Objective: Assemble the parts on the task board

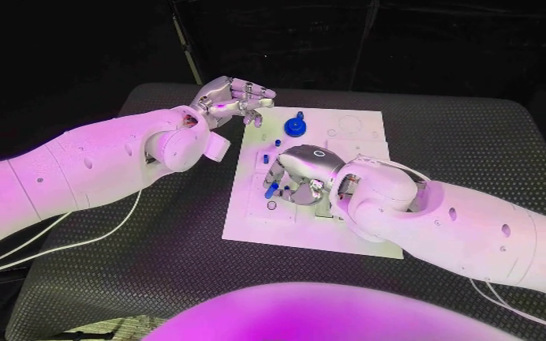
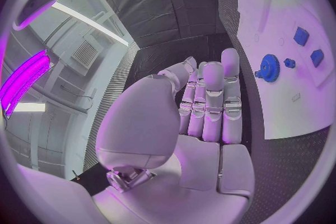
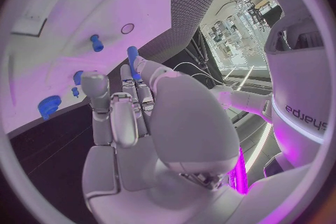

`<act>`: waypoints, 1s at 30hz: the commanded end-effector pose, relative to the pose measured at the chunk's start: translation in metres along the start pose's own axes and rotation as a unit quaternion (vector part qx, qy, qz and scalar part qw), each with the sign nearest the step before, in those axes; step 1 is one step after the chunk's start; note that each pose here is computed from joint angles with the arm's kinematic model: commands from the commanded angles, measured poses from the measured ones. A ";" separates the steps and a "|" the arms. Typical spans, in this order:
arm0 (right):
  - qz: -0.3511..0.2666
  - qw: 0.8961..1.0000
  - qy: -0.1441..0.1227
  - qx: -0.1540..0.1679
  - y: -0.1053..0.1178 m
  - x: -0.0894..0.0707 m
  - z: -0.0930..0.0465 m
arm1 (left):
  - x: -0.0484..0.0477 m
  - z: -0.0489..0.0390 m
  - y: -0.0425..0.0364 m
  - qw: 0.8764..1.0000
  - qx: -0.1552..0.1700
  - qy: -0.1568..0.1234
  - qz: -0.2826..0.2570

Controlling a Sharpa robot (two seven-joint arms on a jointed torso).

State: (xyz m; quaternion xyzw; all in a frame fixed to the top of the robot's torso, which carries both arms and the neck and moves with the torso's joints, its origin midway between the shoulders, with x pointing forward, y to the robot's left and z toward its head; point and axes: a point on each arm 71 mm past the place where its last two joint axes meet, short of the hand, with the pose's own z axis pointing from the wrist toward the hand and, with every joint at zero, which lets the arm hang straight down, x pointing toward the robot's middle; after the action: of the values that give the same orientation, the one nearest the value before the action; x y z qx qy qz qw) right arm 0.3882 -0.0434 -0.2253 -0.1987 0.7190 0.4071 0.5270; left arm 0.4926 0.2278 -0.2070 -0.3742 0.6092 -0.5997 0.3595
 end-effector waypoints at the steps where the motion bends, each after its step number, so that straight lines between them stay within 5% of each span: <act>1: -0.019 0.999 0.027 -0.009 0.002 0.004 0.002 | 0.0017 0.0009 -0.0018 1.000 0.005 0.005 -0.004; 30: -0.054 0.996 0.078 0.009 -0.003 0.015 0.008 | 0.0022 0.0015 -0.0015 1.000 0.004 0.007 -0.004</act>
State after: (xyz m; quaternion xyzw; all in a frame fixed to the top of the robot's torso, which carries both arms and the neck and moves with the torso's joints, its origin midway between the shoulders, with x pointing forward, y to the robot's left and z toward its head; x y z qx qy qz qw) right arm 0.3895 -0.0367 -0.2401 -0.2514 0.7449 0.3675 0.4968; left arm 0.4930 0.2261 -0.2071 -0.3734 0.6094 -0.6009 0.3580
